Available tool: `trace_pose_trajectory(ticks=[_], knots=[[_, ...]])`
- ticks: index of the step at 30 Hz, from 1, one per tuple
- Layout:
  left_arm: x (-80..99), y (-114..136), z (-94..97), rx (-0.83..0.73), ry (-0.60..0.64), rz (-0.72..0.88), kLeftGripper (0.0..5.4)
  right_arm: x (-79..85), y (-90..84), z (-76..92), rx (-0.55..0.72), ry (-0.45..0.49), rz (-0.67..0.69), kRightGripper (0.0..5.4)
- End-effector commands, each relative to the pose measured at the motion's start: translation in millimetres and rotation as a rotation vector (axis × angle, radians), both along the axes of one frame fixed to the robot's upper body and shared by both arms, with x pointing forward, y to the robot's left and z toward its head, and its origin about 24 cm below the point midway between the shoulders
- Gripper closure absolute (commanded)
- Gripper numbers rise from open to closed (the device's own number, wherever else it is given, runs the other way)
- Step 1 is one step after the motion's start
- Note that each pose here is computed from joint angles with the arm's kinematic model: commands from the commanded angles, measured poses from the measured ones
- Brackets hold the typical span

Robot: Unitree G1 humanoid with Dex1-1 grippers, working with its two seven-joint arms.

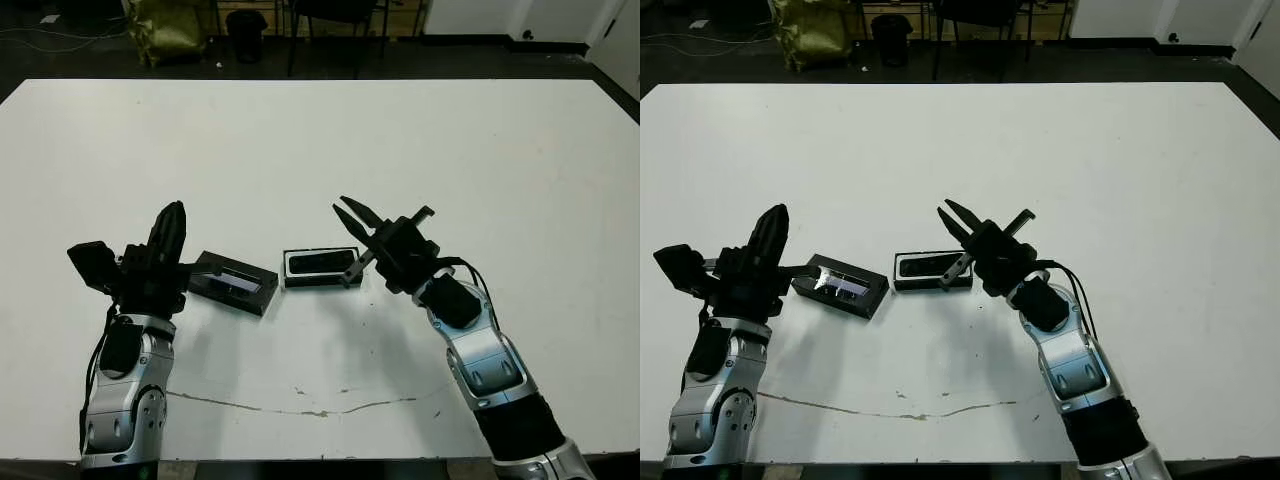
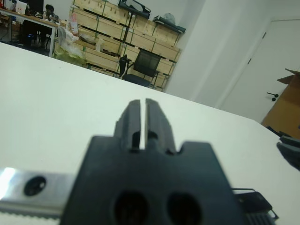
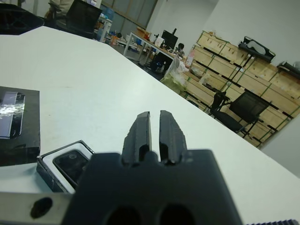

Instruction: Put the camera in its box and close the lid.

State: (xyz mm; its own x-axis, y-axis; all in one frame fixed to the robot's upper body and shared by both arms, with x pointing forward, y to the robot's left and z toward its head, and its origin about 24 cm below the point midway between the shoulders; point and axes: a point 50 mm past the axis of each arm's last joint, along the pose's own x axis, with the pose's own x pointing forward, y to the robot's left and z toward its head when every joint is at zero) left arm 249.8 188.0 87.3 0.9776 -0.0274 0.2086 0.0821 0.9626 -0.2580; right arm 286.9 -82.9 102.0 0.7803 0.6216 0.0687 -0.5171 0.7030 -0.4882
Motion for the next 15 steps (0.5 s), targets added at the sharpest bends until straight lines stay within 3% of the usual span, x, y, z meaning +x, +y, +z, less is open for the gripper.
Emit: trace_pose_trajectory(ticks=[1, 15], knots=[[-1.2, 1, -5.5, 0.002, 0.034, 0.016, 5.4, 4.1, 0.8, -9.7, -0.035, 0.057, -0.054, 5.39], [-1.8, 1, -6.0, 0.001, 0.036, 0.017, 5.4, 0.4, 14.6, -39.0, -0.123, 0.223, -0.137, 5.39]])
